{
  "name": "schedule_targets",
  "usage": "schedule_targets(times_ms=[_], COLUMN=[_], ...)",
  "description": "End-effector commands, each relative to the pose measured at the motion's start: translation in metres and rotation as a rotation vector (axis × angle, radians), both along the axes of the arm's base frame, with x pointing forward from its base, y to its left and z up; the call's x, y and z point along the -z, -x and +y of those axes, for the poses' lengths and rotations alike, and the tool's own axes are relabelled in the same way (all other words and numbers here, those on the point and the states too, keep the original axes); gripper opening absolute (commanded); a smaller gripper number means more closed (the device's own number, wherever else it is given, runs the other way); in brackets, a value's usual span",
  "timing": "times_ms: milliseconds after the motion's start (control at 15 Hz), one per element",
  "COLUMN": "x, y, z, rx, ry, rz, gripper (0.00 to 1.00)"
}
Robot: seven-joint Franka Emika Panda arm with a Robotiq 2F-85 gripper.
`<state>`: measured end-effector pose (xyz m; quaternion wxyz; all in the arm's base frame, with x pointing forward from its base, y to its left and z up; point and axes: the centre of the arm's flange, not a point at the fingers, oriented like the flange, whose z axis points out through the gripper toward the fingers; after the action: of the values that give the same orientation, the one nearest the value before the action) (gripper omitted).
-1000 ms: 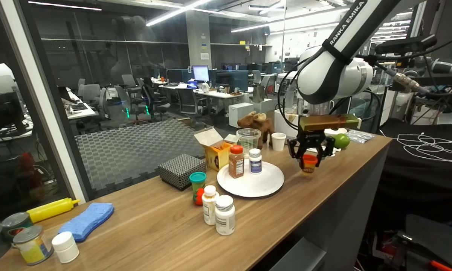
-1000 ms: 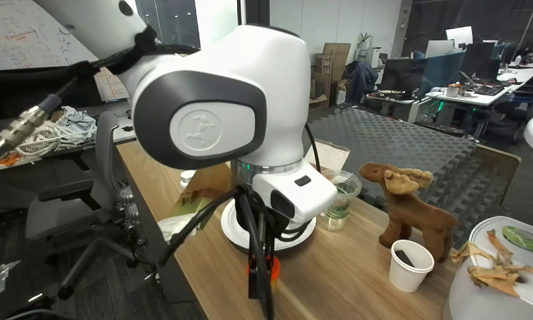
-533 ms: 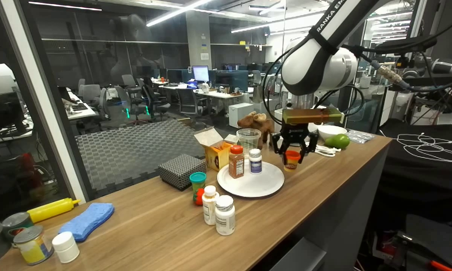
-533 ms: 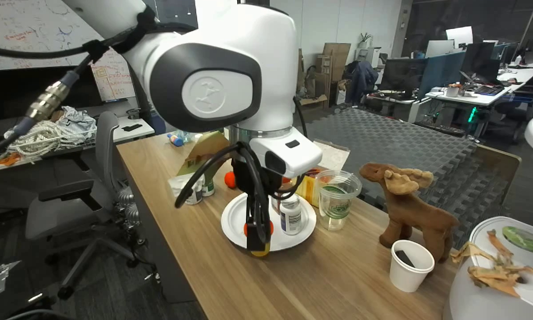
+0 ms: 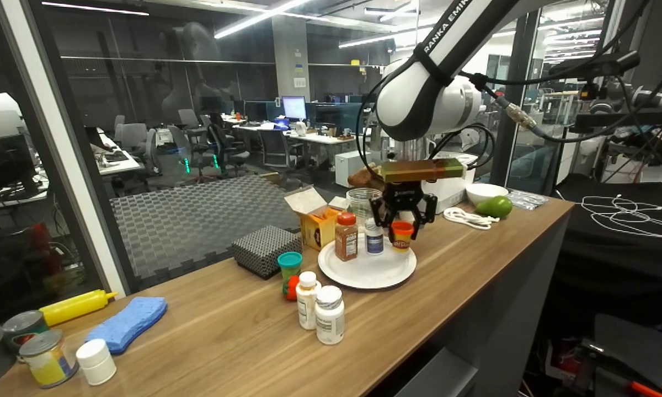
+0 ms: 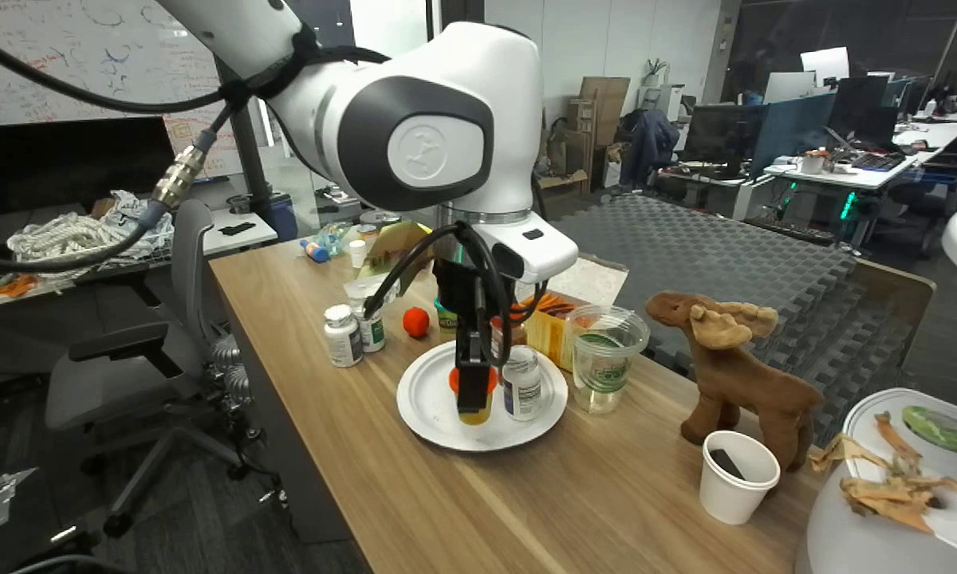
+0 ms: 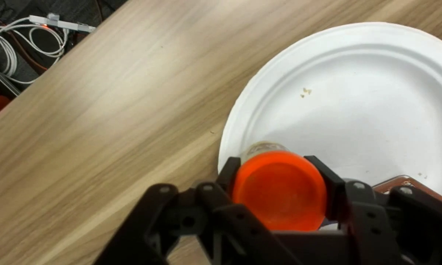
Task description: Pick up all the objects surrounding the white plate and arrange them on the plate, then pick up the cups and put them together
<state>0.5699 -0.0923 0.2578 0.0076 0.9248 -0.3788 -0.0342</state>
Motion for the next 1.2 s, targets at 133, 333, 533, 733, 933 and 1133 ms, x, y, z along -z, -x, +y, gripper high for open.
schedule_targets(times_ms=[133, 333, 533, 733, 933, 1133], x=[0.012, 0.023, 0.028, 0.031, 0.03, 0.026], y=[-0.03, -0.033, -0.035, -0.037, -0.037, -0.034], z=[0.007, 0.008, 0.007, 0.006, 0.006, 0.005], rx=[-0.007, -0.012, -0.003, 0.007, 0.009, 0.006], ry=[-0.006, -0.01, -0.007, -0.009, -0.006, -0.003], rz=[0.068, 0.093, 0.087, 0.077, 0.061, 0.043], gripper=[0.24, 0.24, 0.24, 0.24, 0.7, 0.88])
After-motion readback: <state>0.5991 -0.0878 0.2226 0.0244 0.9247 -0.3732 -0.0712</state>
